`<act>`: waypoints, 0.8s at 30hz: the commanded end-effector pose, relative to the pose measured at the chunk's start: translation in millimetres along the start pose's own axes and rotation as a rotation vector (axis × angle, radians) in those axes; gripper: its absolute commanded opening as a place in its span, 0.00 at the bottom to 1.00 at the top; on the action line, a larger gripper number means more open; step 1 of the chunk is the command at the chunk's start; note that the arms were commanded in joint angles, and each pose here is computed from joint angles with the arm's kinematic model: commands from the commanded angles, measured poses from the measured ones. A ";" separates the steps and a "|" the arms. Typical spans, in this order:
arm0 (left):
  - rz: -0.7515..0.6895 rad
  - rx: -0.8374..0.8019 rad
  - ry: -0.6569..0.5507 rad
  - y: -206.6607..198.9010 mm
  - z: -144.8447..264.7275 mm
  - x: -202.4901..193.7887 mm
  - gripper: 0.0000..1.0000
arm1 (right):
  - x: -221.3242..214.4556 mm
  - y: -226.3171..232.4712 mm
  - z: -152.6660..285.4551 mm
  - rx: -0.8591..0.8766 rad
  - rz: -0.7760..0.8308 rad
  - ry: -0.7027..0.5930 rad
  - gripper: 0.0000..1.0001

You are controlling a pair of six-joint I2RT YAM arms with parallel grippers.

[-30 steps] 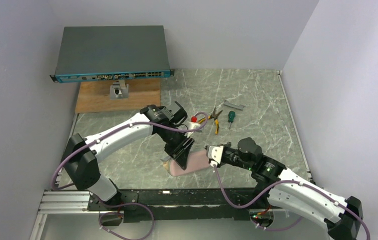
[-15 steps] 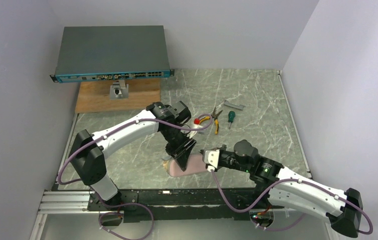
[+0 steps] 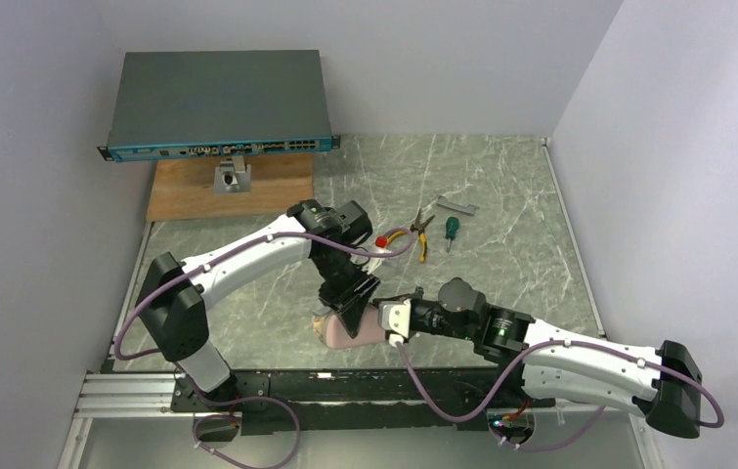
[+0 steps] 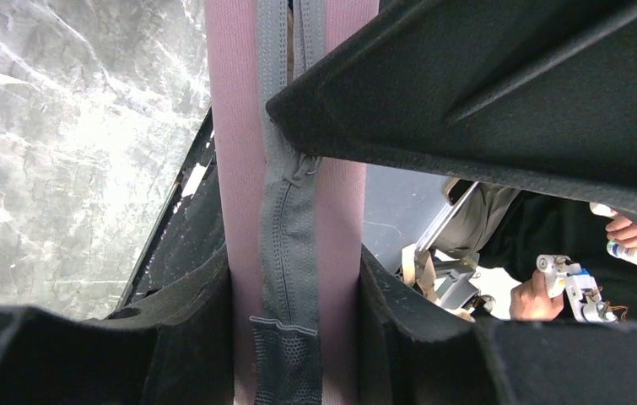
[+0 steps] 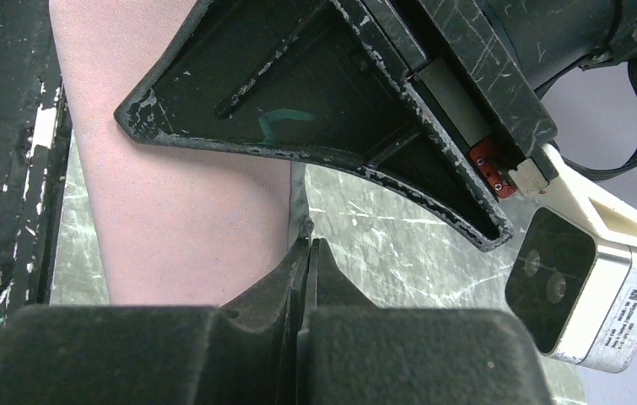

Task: Open the umbrella

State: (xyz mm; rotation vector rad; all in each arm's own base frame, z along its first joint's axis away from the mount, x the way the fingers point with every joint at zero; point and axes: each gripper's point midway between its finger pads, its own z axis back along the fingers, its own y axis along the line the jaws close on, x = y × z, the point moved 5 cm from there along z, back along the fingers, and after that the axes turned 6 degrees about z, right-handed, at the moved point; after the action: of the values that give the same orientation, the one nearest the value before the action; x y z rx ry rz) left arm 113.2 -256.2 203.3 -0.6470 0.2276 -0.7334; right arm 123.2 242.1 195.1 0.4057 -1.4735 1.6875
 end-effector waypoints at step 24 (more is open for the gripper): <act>-0.183 -0.031 -0.268 -21.0 28.4 33.7 0.00 | 25.6 -41.2 51.7 -0.334 0.010 -0.046 0.00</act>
State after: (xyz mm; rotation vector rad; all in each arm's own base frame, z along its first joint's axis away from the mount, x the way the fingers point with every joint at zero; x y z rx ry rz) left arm 124.6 -277.2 220.6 -0.7843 0.0499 -0.8119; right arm 124.8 206.9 221.1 0.2496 -1.6434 1.5137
